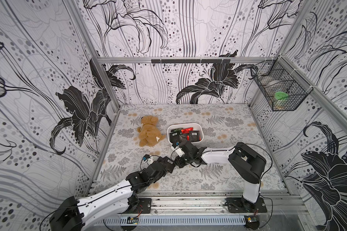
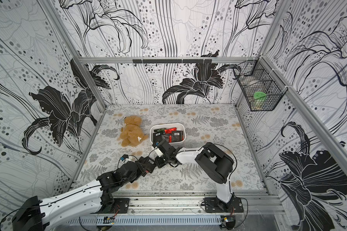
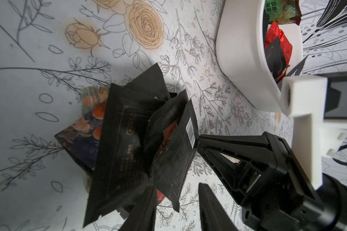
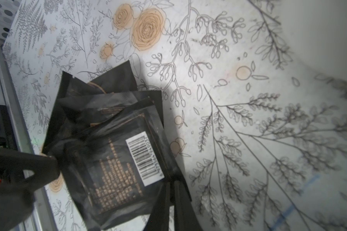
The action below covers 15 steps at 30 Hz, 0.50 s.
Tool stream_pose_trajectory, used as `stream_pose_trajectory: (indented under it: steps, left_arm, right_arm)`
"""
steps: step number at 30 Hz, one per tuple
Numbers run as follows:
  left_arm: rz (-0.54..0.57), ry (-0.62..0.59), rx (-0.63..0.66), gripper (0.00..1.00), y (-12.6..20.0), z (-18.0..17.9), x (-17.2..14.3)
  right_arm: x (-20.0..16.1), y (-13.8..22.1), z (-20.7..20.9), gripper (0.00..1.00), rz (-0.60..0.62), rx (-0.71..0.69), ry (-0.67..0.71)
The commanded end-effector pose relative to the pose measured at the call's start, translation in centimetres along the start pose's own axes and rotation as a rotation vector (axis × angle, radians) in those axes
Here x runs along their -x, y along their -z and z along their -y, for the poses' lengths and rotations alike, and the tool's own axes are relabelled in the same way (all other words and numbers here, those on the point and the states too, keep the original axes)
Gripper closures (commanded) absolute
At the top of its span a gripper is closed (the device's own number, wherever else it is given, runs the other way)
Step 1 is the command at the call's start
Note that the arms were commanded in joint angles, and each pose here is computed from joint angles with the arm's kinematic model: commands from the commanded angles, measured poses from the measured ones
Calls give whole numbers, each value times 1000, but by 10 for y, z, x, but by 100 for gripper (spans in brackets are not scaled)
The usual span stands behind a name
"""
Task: Put the tea bags into the storage box
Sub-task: Pick up the tea bag from the center of the board.
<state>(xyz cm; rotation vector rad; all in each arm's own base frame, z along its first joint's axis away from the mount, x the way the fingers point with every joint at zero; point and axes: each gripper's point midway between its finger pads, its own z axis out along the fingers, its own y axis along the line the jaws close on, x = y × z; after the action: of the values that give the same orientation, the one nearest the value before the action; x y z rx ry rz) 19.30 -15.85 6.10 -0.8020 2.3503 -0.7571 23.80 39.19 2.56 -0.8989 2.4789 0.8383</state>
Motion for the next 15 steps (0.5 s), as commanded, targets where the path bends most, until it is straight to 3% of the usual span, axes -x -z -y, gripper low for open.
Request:
stream_pose_trajectory:
  steps: [1, 15]
  left_arm:
    - [42, 6, 16, 61, 2, -3, 7]
    - [84, 5, -19, 62, 7, 16, 18]
  right_arm:
    - [-12, -7, 8, 89, -51, -40, -2]
    - [-11, -6, 9, 91, -51, -44, 1]
